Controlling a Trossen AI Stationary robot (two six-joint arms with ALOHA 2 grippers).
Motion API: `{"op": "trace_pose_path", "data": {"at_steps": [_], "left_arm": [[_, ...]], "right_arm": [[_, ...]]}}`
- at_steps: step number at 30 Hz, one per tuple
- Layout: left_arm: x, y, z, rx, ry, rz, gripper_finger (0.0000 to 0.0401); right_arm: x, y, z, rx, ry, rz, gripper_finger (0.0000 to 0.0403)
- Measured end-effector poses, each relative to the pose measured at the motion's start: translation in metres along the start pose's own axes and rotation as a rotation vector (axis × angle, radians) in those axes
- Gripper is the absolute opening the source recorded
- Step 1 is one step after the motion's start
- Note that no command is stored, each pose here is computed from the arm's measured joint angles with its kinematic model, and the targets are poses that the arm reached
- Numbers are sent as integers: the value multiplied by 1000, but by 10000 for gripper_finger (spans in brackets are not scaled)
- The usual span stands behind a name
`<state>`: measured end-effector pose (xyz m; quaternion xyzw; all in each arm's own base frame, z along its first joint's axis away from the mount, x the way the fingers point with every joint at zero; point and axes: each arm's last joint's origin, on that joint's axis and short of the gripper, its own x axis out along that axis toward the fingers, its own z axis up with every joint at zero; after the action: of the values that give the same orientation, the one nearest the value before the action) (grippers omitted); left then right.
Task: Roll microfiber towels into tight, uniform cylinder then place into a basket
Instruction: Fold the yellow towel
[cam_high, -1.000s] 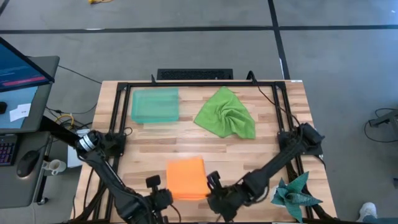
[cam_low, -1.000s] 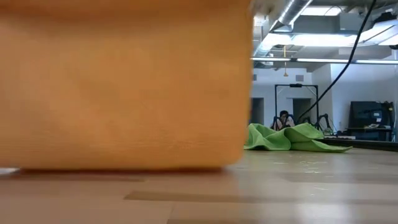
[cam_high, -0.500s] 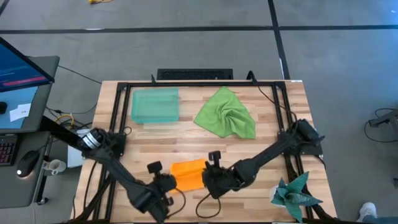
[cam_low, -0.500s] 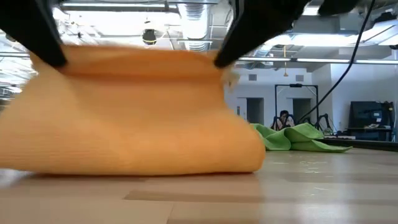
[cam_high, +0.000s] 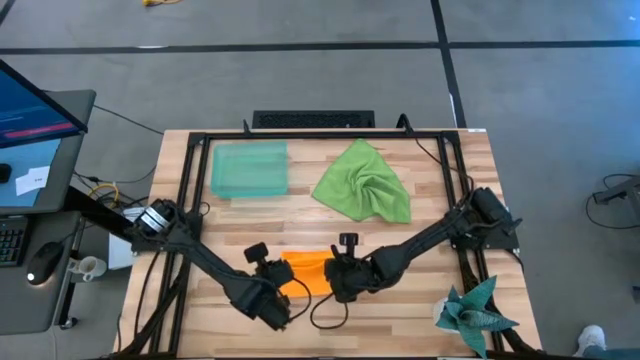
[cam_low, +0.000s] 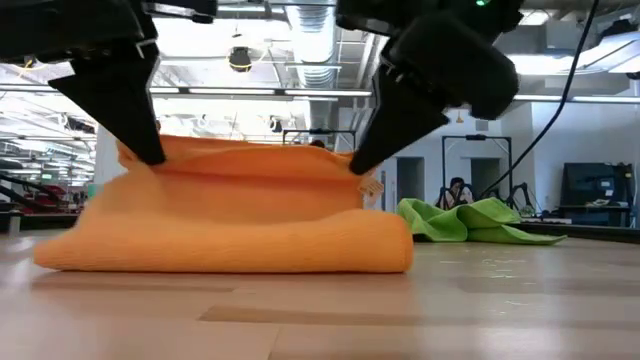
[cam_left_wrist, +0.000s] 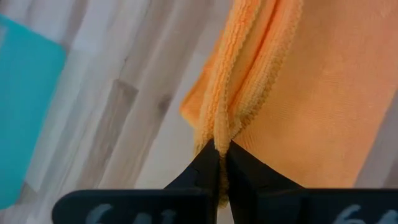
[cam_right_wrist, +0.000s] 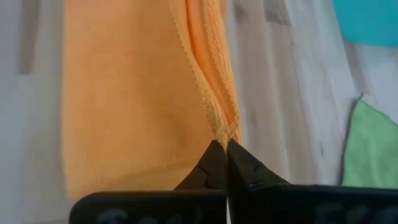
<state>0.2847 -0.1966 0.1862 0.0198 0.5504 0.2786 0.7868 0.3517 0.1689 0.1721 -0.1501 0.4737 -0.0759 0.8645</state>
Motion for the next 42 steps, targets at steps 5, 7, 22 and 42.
{"op": "trace_pose_path", "data": {"at_steps": [5, 7, 22, 42], "left_arm": [[-4, -3, 4, 51, 39, -62, 6], [-9, -5, 3, 58, 48, -80, 6], [-17, -5, 14, 56, 13, -92, 6], [17, -11, 21, 79, 44, 2, 24]], "right_arm": [[-16, 15, 4, -17, -18, 35, 9], [-26, 23, 8, -25, -35, 60, 9], [-15, 30, 8, 91, 78, 105, 7], [-2, 18, 6, 127, 133, 68, 8]]}}
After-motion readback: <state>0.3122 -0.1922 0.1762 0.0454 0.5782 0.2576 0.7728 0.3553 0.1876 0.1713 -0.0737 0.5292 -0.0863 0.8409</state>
